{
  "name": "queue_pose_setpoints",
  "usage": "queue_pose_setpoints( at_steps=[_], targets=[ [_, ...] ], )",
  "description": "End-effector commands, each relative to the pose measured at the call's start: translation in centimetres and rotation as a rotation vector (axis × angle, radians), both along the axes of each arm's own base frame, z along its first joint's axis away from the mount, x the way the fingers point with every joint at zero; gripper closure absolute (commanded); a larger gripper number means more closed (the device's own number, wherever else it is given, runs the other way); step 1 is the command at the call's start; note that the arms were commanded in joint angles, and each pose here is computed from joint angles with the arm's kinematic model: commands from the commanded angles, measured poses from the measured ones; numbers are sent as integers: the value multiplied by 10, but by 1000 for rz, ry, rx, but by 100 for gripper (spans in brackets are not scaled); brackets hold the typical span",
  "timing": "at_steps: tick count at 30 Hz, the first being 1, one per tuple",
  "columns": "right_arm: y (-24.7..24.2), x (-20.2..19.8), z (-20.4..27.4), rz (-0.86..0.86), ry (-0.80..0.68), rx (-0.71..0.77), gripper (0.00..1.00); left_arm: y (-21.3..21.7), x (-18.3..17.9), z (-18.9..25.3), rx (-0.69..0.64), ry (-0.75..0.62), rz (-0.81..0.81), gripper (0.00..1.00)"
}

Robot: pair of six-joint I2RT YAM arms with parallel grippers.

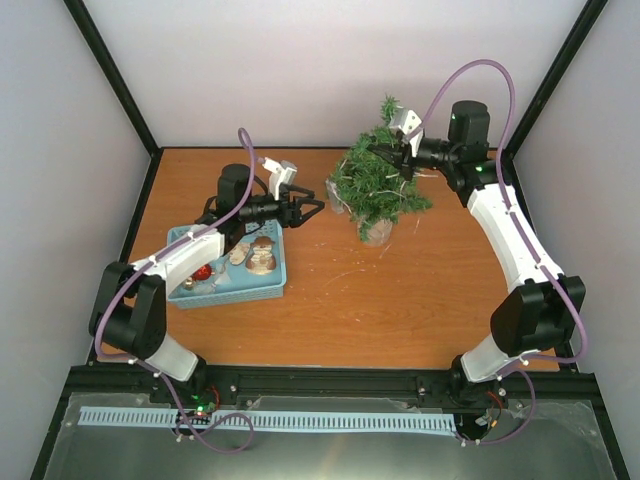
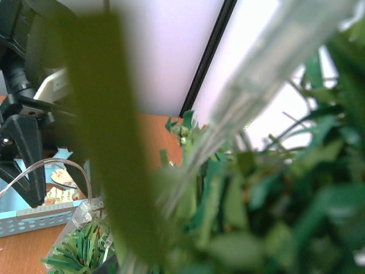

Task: Decorate the small christmas tree
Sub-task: Wrap the decoration item around the Christmas tree.

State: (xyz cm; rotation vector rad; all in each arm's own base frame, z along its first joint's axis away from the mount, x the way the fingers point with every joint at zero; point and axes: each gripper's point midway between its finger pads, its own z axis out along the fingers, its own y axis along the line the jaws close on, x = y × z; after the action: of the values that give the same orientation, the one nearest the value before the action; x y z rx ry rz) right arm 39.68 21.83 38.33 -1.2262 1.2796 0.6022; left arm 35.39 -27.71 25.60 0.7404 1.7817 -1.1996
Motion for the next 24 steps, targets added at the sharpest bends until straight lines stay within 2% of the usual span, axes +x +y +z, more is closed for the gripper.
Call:
queue_pose_setpoints(
  at_steps=[1, 11, 24],
  targets=[
    [-2, -10, 20, 24, -56, 8, 86, -14, 9, 22, -46, -126, -42, 37],
    [-4, -4, 22, -8, -63, 6, 83, -30, 19, 32, -138, -126, -64, 34],
    [-5, 1, 22, -27, -66, 5, 79, -45, 16, 33, -113, -148, -60, 39]
  ],
)
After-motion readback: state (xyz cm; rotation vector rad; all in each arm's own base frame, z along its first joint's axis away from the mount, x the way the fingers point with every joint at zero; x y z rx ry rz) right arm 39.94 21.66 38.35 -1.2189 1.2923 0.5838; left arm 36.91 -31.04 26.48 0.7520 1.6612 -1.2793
